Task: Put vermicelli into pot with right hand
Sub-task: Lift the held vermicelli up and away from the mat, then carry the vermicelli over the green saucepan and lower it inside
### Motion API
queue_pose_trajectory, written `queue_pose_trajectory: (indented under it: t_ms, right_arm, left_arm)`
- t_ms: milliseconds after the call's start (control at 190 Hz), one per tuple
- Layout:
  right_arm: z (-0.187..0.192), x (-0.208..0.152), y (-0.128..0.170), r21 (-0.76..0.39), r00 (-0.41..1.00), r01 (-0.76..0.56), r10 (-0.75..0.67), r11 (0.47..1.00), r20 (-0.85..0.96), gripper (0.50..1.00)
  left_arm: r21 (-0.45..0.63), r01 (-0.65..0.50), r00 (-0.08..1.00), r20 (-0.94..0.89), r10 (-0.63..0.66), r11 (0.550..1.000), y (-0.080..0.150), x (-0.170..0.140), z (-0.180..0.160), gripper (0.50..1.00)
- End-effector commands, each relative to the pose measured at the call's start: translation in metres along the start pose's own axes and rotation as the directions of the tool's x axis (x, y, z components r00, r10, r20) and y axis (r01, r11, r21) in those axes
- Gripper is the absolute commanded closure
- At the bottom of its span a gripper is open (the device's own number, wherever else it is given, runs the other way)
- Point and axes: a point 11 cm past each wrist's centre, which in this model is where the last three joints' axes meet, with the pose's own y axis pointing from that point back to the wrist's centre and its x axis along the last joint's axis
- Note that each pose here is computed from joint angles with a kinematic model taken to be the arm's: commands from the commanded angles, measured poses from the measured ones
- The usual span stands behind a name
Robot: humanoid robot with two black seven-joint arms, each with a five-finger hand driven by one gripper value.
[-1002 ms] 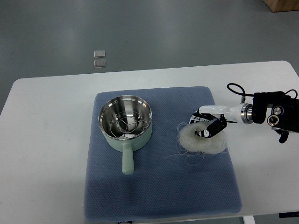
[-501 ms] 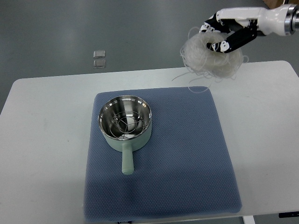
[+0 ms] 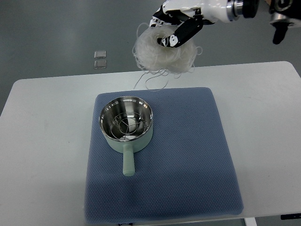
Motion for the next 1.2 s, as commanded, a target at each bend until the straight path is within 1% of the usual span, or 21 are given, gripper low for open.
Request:
queue_pose_trajectory:
  t_ms: [0, 158, 369, 533, 812, 823, 828, 833, 839, 844, 849, 855, 860, 865, 870, 876, 891, 913, 997, 1023, 1192]
  right_arm:
    - [-0.01, -0.017, -0.041, -0.006, 0.999, 0.047, -0.047, 0.999, -0.024, 1.0]
    - [-0.024, -0.05, -0.09, 0.013, 0.994, 0.11, -0.11, 0.994, -0.023, 1.0]
    - [-0.018, -0.093, -0.126, 0.007, 0.986, 0.166, -0.166, 0.986, 0.007, 1.0]
    - [0.0, -0.115, -0.136, -0.014, 0.982, 0.186, -0.185, 0.982, 0.029, 1.0]
    - [0.023, -0.13, -0.137, -0.051, 0.979, 0.202, -0.199, 0.978, 0.054, 1.0]
    - [0.024, -0.13, -0.137, -0.053, 0.979, 0.201, -0.198, 0.978, 0.056, 0.985]
    - [0.024, -0.13, -0.137, -0.052, 0.978, 0.203, -0.2, 0.978, 0.058, 0.921]
    - [0.024, -0.13, -0.137, -0.052, 0.978, 0.203, -0.2, 0.978, 0.058, 0.92]
    - [0.024, -0.131, -0.137, -0.05, 0.978, 0.205, -0.202, 0.977, 0.059, 0.863]
    - [0.024, -0.131, -0.137, -0.05, 0.978, 0.205, -0.202, 0.977, 0.059, 0.863]
    - [0.025, -0.132, -0.137, -0.049, 0.977, 0.208, -0.205, 0.977, 0.063, 0.804]
    - [0.025, -0.132, -0.137, -0.049, 0.977, 0.208, -0.205, 0.977, 0.064, 0.803]
    - [0.024, -0.132, -0.137, -0.047, 0.977, 0.209, -0.205, 0.977, 0.064, 0.753]
    - [0.024, -0.132, -0.137, -0.047, 0.977, 0.209, -0.205, 0.977, 0.064, 0.752]
    - [0.024, -0.133, -0.137, -0.046, 0.976, 0.211, -0.208, 0.976, 0.068, 0.716]
    - [0.024, -0.133, -0.137, -0.046, 0.976, 0.211, -0.208, 0.976, 0.068, 0.715]
    - [0.025, -0.133, -0.137, -0.045, 0.975, 0.214, -0.211, 0.976, 0.07, 0.673]
    - [0.025, -0.134, -0.137, -0.044, 0.974, 0.216, -0.213, 0.975, 0.073, 0.652]
    - [0.024, -0.135, -0.137, -0.041, 0.972, 0.226, -0.223, 0.973, 0.074, 0.628]
    - [0.024, -0.135, -0.137, -0.04, 0.972, 0.225, -0.222, 0.973, 0.074, 0.589]
    - [0.021, -0.117, -0.131, -0.036, 0.979, 0.192, -0.189, 0.981, 0.077, 0.572]
  left_arm:
    - [-0.001, 0.0, 1.0, -0.002, 0.0, 1.0, 0.0, 0.0, 0.001, 0.5]
    - [0.0, -0.001, 1.0, -0.004, 0.001, 1.0, 0.0, 0.001, 0.0, 0.5]
    - [0.0, -0.001, 1.0, -0.003, 0.001, 1.0, 0.0, 0.001, 0.0, 0.5]
    - [-0.001, -0.001, 1.0, -0.002, 0.001, 1.0, 0.0, 0.001, 0.001, 0.5]
    - [-0.001, -0.001, 1.0, -0.002, 0.001, 1.0, 0.0, 0.001, 0.001, 0.5]
    - [-0.001, -0.001, 1.0, -0.002, 0.001, 1.0, 0.0, 0.001, 0.001, 0.5]
    - [0.0, -0.001, 1.0, -0.003, 0.001, 1.0, 0.0, 0.001, 0.0, 0.5]
    - [0.0, -0.001, 1.0, -0.003, 0.001, 1.0, 0.0, 0.001, 0.0, 0.5]
    - [0.0, -0.001, 1.0, -0.003, 0.001, 1.0, 0.0, 0.001, 0.0, 0.5]
    - [0.0, -0.001, 1.0, -0.003, 0.001, 1.0, 0.0, 0.001, 0.0, 0.5]
    - [-0.001, -0.001, 1.0, -0.002, 0.001, 1.0, 0.0, 0.001, 0.001, 0.5]
    - [-0.001, -0.001, 1.0, -0.002, 0.001, 1.0, 0.0, 0.001, 0.001, 0.5]
    - [0.0, -0.001, 1.0, -0.003, 0.001, 1.0, 0.0, 0.001, 0.0, 0.5]
    - [0.0, -0.001, 1.0, -0.003, 0.001, 1.0, 0.0, 0.001, 0.0, 0.5]
    - [-0.001, -0.001, 1.0, -0.002, 0.001, 1.0, 0.0, 0.001, 0.001, 0.5]
    - [-0.001, -0.001, 1.0, -0.002, 0.001, 1.0, 0.0, 0.001, 0.001, 0.5]
    - [-0.001, -0.001, 1.0, -0.002, 0.001, 1.0, 0.0, 0.001, 0.001, 0.5]
    - [0.0, -0.001, 1.0, -0.003, 0.001, 1.0, 0.0, 0.001, 0.0, 0.5]
    - [-0.001, -0.001, 1.0, -0.002, 0.001, 1.0, 0.0, 0.001, 0.001, 0.5]
    - [-0.001, -0.001, 1.0, -0.002, 0.001, 1.0, 0.0, 0.001, 0.001, 0.5]
    - [-0.001, -0.001, 1.0, -0.002, 0.001, 1.0, 0.0, 0.001, 0.001, 0.5]
